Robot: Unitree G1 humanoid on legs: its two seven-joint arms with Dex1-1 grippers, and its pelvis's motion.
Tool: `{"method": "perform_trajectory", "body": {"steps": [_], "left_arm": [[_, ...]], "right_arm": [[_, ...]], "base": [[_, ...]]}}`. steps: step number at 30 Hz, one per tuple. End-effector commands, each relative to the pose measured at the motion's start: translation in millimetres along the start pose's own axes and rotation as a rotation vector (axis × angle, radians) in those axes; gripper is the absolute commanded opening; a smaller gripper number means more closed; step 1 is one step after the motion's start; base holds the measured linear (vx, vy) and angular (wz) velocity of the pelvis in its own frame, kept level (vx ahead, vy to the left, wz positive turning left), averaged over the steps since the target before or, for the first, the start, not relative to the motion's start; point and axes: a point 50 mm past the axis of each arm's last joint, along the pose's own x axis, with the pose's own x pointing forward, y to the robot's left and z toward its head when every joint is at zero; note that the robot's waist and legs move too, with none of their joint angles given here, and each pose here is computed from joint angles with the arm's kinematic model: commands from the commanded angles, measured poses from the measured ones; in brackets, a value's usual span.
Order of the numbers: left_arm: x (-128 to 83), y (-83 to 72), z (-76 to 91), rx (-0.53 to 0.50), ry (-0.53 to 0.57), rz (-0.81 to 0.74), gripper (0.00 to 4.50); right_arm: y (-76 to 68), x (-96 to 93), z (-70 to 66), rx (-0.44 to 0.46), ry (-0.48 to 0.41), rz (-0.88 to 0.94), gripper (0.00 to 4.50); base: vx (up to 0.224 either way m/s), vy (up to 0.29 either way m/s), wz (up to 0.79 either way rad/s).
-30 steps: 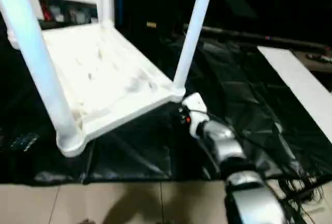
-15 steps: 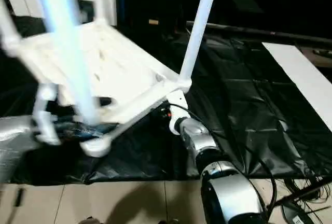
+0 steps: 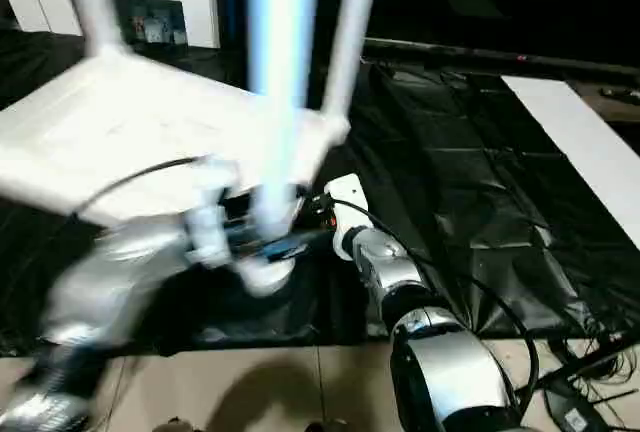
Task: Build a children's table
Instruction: Rotate table base
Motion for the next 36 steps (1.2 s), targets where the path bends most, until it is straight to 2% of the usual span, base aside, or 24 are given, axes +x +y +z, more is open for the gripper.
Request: {"method": "perform_trajectory", "body": {"steps": [1,4,6,8,12,14,18,21,23,24,27,32,35,36], "left_arm": [[9,5.2,-1.3,0.045,0.025,0.045,4.5],[13,12.7,-6.0,0.063,0.062,0.122,4.5],[13,16.1,-7.4,0.082,0.074,0.151,4.5],[12,26.0,-8.9,0.12,0.063,0.221,4.5],[9,23.6,-8.0,0.097,0.021,0.182,4.5],[1,10.5,-10.3,0.052,-0.003,0.069,4.5],[-10,1.3,-18.0,0.016,-0.003,0.005,4.5],[-15,2.3,-23.7,-0.014,0.01,0.044,4.5],[-28,4.0,-30.4,-0.042,0.005,0.111,4.5],[-29,3.8,-30.7,-0.046,0.003,0.112,4.5],[-50,2.3,-37.4,-0.099,-0.012,0.169,4.5],[-69,-2.1,-42.3,-0.107,-0.006,0.221,4.5],[-84,1.6,-42.5,-0.102,0.004,0.325,4.5],[-97,9.7,-42.2,-0.072,0.038,0.459,4.5]], "right_arm": [[-14.5,-5.7,2.2,0.03,-0.033,-0.054,3.11],[-28.7,-13.4,-1.1,0.037,-0.04,-0.105,3.11],[-33.2,-16.1,-2.0,0.038,-0.043,-0.117,3.11],[-49.2,-26.8,-4.1,0.028,-0.06,-0.147,3.11],[-62.4,-37.9,-3.7,0.017,-0.092,-0.156,3.11],[-66.9,-47.3,-3.9,-0.017,-0.117,-0.107,3.11],[-63.5,-57.4,-7.4,-0.071,-0.124,-0.001,3.11],[-61.7,-63.6,-9.9,-0.108,-0.121,0.05,3.11],[-60.1,-72.2,-7.9,-0.141,-0.141,0.092,3.11],[-60.0,-72.9,-7.6,-0.141,-0.143,0.094,3.11],[-55.2,-81.1,-4.3,-0.133,-0.166,0.106,3.11],[-43.3,-87.0,-6.3,-0.125,-0.171,0.129,3.11],[-36.5,-89.5,-7.1,-0.111,-0.175,0.104,3.11],[-31.1,-91.7,-6.5,-0.102,-0.185,0.059,3.11]], "base": [[0.0,0.0,0.0],[0.0,0.0,0.0],[0.0,0.0,0.0],[0.0,0.0,0.0],[0.0,0.0,0.0],[0.0,0.0,0.0],[0.0,0.0,0.0],[0.0,0.0,0.0],[0.0,0.0,0.0],[0.0,0.0,0.0],[0.0,0.0,0.0],[0.0,0.0,0.0],[0.0,0.0,0.0],[0.0,0.0,0.0]]}}
